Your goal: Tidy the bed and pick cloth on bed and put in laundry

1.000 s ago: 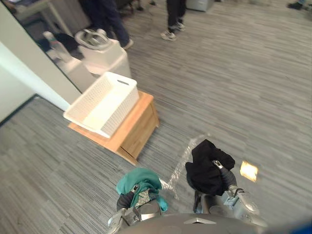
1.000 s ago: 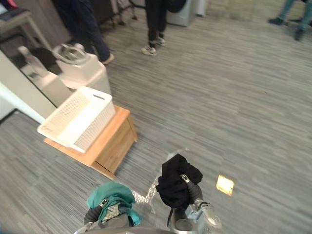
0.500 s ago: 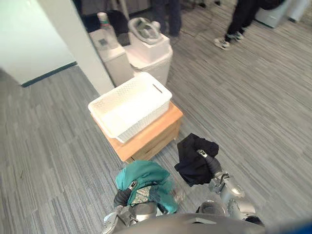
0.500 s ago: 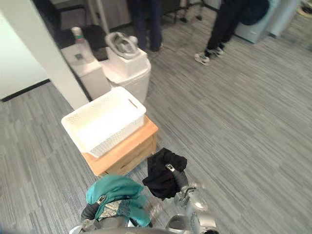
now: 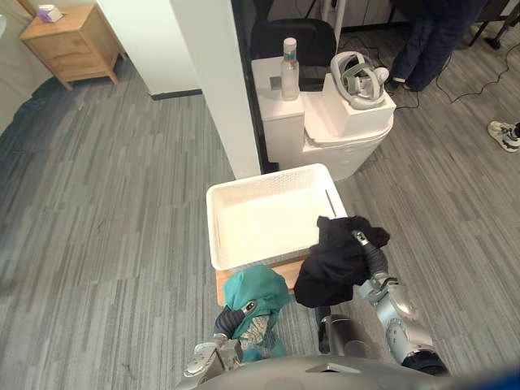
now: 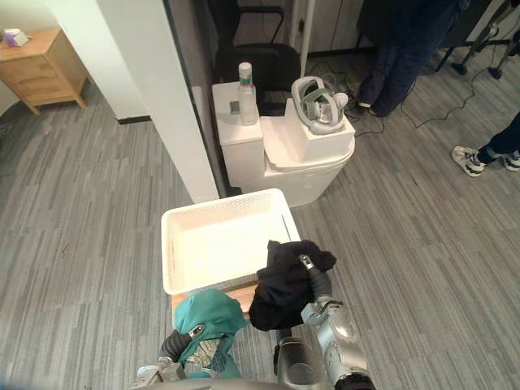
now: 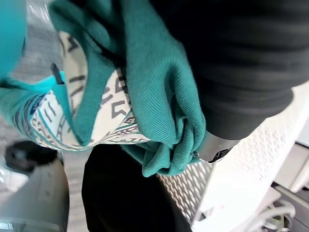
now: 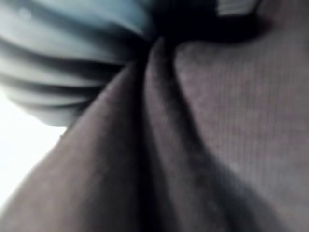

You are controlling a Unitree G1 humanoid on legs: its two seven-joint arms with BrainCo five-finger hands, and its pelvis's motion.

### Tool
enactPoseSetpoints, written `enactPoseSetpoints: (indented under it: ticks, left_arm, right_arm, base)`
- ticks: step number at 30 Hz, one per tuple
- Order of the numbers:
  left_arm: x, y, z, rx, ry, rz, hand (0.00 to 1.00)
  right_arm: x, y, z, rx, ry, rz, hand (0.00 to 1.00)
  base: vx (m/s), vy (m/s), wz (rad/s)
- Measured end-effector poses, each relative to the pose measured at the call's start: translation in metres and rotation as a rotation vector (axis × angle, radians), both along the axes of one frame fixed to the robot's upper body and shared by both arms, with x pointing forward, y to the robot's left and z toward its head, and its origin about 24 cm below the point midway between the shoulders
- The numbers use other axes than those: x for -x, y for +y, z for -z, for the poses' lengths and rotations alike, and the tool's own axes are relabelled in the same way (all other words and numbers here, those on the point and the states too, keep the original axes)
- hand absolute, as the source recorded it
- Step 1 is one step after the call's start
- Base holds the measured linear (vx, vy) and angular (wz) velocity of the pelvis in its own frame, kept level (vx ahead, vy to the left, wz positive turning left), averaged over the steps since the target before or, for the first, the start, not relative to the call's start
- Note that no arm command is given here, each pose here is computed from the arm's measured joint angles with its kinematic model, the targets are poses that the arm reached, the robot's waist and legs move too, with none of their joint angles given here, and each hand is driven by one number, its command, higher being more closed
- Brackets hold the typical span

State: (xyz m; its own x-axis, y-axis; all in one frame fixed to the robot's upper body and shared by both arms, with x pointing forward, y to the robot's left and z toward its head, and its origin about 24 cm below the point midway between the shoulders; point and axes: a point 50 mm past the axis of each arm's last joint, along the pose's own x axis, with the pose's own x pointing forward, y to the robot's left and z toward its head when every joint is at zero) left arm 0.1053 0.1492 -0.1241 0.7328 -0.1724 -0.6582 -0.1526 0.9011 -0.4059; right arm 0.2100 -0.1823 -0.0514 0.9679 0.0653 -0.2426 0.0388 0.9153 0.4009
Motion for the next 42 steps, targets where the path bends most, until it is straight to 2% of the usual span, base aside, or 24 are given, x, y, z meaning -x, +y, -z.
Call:
enactPoseSetpoints:
  ticks: [4, 7, 9, 11, 15, 16, 19, 22, 27, 33, 42]
  left_arm:
    - [-0.001, -0.004, -0.002, 0.051, -0.029, 0.011, 1.00]
    - [-0.005, -0.007, -0.007, 0.086, -0.069, 0.043, 1.00]
    - [-0.007, -0.004, -0.008, 0.091, -0.079, 0.059, 1.00]
    - [-0.009, -0.003, -0.008, 0.093, -0.072, 0.072, 1.00]
    - [-0.009, -0.003, -0.007, 0.106, -0.052, 0.100, 1.00]
    - [-0.010, 0.000, -0.007, 0.099, -0.046, 0.107, 1.00]
    - [-0.008, 0.003, -0.006, 0.105, -0.036, 0.095, 1.00]
    - [-0.004, 0.002, -0.003, 0.105, -0.019, 0.098, 1.00]
    - [0.002, 0.005, 0.006, 0.099, 0.044, 0.078, 1.00]
    - [-0.005, 0.004, 0.007, 0.095, 0.038, 0.079, 1.00]
    - [-0.007, 0.005, 0.008, 0.104, 0.072, -0.008, 1.00]
  right_arm:
    - [0.014, -0.023, 0.003, 0.015, 0.040, 0.169, 1.00]
    - [0.011, -0.057, -0.015, 0.046, -0.040, 0.321, 1.00]
    - [0.011, -0.086, -0.043, 0.084, -0.167, 0.440, 1.00]
    - [0.012, -0.101, -0.069, 0.140, -0.274, 0.492, 1.00]
    - [0.009, -0.118, -0.125, 0.332, -0.475, 0.454, 1.00]
    - [0.008, -0.116, -0.145, 0.406, -0.551, 0.398, 1.00]
    - [-0.001, -0.107, -0.177, 0.490, -0.683, 0.274, 1.00]
    - [-0.013, -0.096, -0.206, 0.524, -0.803, 0.178, 1.00]
    - [-0.047, -0.051, -0.251, 0.484, -0.962, -0.143, 1.00]
    - [-0.073, 0.005, -0.266, 0.409, -0.949, -0.408, 1.00]
    - [-0.083, 0.053, -0.236, 0.331, -0.749, -0.613, 1.00]
  base:
    - [0.17, -0.006, -0.12]
    - [0.06, 0.117, -0.31]
    - [0.02, 0.163, -0.22]
    - [0.02, 0.092, -0.12]
    - [0.02, 0.066, -0.15]
    - [-0.01, 0.014, -0.07]
    - [0.00, 0.000, 0.00]
    - [0.00, -0.005, -0.04]
    - [0.01, -0.001, 0.00]
    - [0.01, -0.003, 0.04]
    - [-0.02, -0.014, 0.06]
